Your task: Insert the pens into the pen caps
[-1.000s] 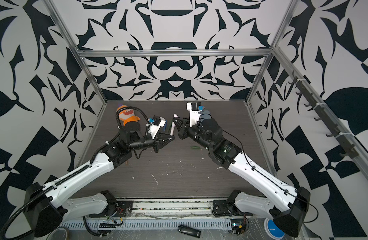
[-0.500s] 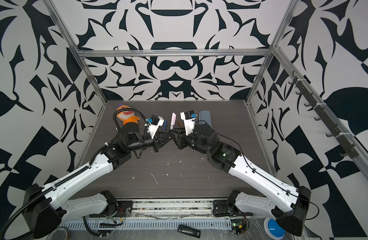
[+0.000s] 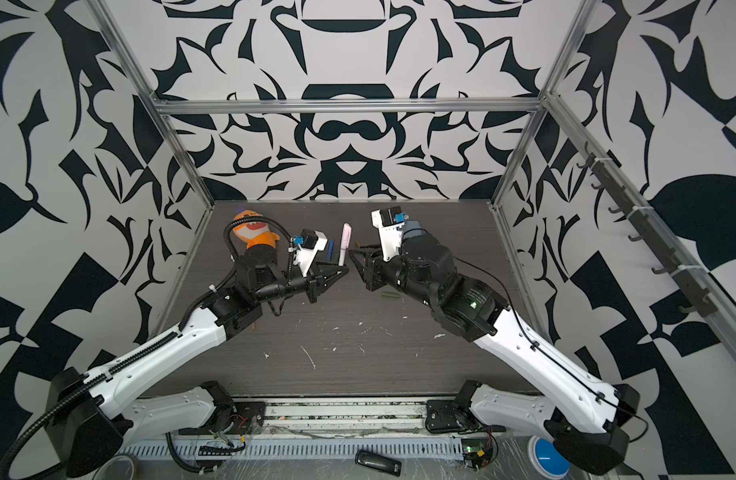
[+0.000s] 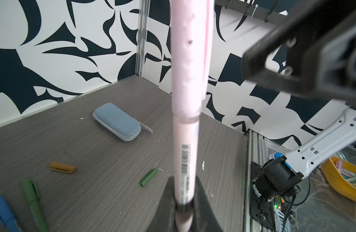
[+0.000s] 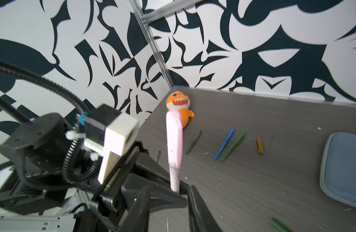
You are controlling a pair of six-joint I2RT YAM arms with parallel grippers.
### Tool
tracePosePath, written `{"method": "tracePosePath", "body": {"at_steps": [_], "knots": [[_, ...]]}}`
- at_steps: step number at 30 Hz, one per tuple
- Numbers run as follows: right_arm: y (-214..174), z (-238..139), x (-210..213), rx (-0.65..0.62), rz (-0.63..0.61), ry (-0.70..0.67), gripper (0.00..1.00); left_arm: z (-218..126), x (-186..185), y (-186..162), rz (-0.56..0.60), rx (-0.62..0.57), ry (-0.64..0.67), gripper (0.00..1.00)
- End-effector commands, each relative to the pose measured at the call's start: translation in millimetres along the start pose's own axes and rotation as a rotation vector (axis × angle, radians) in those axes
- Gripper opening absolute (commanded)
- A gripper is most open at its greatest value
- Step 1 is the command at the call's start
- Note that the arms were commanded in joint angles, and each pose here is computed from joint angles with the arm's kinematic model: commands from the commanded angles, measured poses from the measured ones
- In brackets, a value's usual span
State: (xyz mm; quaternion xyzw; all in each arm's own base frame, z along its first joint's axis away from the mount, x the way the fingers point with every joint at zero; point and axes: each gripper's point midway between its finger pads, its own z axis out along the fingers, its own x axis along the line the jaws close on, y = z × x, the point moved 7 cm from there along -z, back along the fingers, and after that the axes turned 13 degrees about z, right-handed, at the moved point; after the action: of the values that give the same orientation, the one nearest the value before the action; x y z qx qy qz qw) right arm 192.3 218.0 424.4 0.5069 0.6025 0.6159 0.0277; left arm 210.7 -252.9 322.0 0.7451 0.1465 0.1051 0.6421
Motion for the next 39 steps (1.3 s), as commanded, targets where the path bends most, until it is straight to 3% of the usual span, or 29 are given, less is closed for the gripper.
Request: {"method": "tracePosePath", "body": {"at_steps": [1, 17, 26, 39], "knots": [[24.5, -2.4, 15.8, -0.054, -0.062, 0.006, 0.36, -3.4, -2.1, 7.8, 0.040, -0.040, -0.004, 0.00], [41.6, 28.8, 22.8, -0.074, -0.065, -0.033, 0.34, -5.4, -5.1, 9.3, 0.052, -0.052, -0.019, 0.00], [44.2, 25.6, 11.6, -0.110, -0.048, -0.078, 0.34, -5.5, -5.9, 8.9, 0.056, -0.057, -0.023, 0.00], [30.4, 40.1, 7.4, -0.005, -0.023, -0.029, 0.31, -5.8, -4.7, 8.6, 0.047, -0.059, -0.013, 0.00]]}}
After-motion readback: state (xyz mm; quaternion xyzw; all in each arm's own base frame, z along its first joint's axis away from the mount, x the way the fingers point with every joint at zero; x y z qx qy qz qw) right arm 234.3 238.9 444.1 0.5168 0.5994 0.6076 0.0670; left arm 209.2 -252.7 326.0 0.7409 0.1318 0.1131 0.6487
